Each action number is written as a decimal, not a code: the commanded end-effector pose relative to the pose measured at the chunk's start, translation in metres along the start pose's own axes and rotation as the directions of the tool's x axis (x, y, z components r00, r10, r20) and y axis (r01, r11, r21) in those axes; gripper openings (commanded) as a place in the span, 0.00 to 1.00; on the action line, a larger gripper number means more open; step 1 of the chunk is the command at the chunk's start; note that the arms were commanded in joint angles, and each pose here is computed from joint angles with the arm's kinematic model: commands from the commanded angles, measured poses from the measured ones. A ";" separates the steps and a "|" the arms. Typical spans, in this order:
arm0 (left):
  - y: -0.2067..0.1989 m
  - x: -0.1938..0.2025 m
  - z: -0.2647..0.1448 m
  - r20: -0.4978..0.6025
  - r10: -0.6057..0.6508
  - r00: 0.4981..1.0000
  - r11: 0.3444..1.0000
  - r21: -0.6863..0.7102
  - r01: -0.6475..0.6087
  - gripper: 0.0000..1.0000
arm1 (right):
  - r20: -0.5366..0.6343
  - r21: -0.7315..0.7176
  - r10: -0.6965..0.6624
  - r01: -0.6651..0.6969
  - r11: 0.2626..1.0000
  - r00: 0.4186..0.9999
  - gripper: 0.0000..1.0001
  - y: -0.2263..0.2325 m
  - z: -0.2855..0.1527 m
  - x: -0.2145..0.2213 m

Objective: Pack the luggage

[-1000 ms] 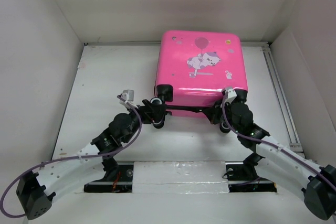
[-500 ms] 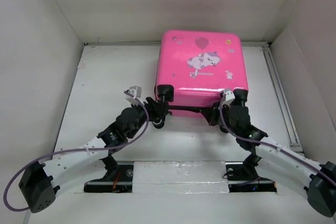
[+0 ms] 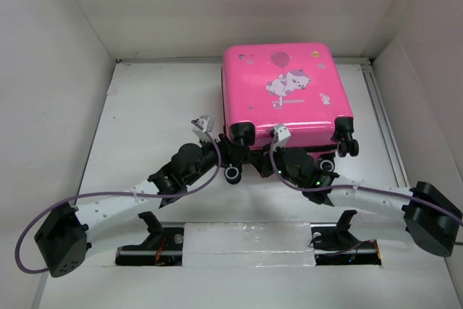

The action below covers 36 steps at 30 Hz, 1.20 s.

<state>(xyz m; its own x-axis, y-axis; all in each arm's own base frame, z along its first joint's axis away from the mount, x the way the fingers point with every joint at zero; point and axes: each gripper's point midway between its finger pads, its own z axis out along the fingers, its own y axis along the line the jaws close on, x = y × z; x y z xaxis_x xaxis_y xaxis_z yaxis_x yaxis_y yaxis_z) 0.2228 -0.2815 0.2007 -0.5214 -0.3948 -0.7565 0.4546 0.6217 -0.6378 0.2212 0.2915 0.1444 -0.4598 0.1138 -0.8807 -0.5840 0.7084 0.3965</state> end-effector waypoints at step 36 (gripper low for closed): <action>-0.096 -0.051 -0.022 0.042 -0.111 0.993 0.944 0.318 0.092 0.09 | 0.137 -0.266 0.146 -0.106 0.958 0.980 0.60 0.096 0.031 -0.014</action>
<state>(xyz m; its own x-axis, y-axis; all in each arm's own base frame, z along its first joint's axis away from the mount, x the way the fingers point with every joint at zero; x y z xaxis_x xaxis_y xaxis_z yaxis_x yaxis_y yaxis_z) 0.2503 -0.2598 0.2261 -0.4311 -0.5201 -0.7373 0.3889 0.6302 -0.6720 0.2305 0.3569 0.1341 -0.3832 0.2804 -0.8801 -0.6059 0.6428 0.4687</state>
